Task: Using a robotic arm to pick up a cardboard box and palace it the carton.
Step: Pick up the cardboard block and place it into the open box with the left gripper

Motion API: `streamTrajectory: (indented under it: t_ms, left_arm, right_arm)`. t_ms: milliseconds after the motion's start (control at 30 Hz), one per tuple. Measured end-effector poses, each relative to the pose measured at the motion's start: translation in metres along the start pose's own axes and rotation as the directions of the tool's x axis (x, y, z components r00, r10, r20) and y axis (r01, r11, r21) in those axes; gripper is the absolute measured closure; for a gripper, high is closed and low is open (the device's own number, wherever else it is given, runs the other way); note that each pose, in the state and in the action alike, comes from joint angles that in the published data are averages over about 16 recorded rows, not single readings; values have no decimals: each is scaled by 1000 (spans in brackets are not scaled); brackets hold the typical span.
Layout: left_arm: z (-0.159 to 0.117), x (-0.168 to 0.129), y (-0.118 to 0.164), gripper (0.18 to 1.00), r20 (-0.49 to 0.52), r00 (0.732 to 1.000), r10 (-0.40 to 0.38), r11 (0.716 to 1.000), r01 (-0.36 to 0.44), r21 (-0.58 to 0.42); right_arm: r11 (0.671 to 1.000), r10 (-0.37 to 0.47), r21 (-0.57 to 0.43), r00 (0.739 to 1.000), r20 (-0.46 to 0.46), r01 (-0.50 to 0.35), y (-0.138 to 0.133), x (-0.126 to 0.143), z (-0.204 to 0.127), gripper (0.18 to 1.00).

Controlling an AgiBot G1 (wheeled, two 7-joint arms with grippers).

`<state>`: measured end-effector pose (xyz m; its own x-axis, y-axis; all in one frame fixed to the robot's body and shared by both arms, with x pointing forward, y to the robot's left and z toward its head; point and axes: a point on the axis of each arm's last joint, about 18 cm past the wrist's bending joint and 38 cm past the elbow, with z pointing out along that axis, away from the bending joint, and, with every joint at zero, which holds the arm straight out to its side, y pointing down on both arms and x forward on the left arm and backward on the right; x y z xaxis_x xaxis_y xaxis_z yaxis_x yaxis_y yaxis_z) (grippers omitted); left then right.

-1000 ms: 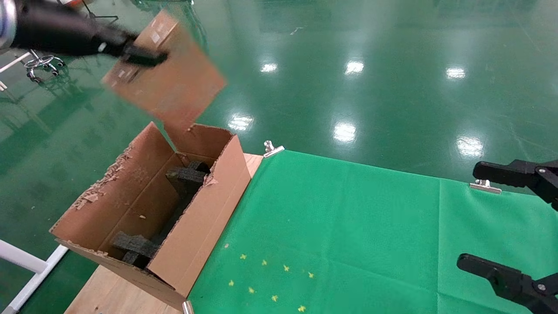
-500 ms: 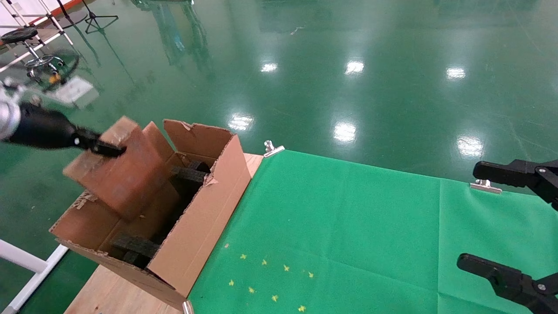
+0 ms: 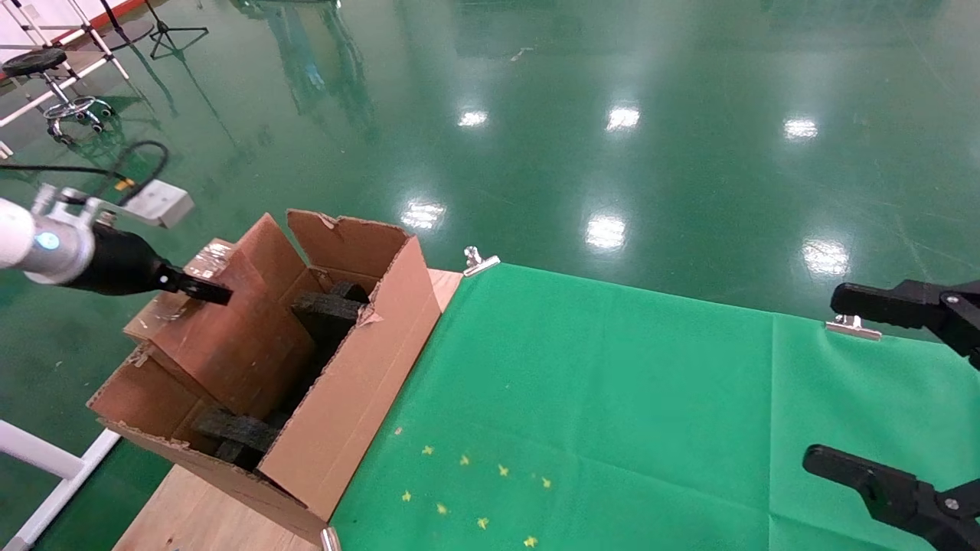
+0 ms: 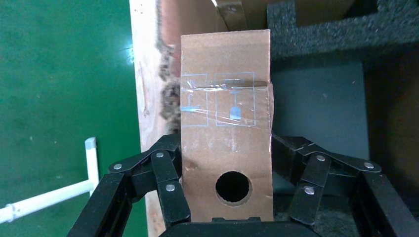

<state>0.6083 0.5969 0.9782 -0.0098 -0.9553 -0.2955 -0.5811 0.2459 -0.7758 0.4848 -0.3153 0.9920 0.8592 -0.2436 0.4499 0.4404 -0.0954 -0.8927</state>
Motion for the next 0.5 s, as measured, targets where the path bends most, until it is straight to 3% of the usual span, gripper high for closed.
streamTrajectory:
  t_ms: [500]
  left_arm:
    - [47, 24, 24, 818, 35, 999, 10, 997, -8, -75]
  right_arm:
    - [1000, 0, 0, 1000, 0, 0, 0, 0, 0, 178]
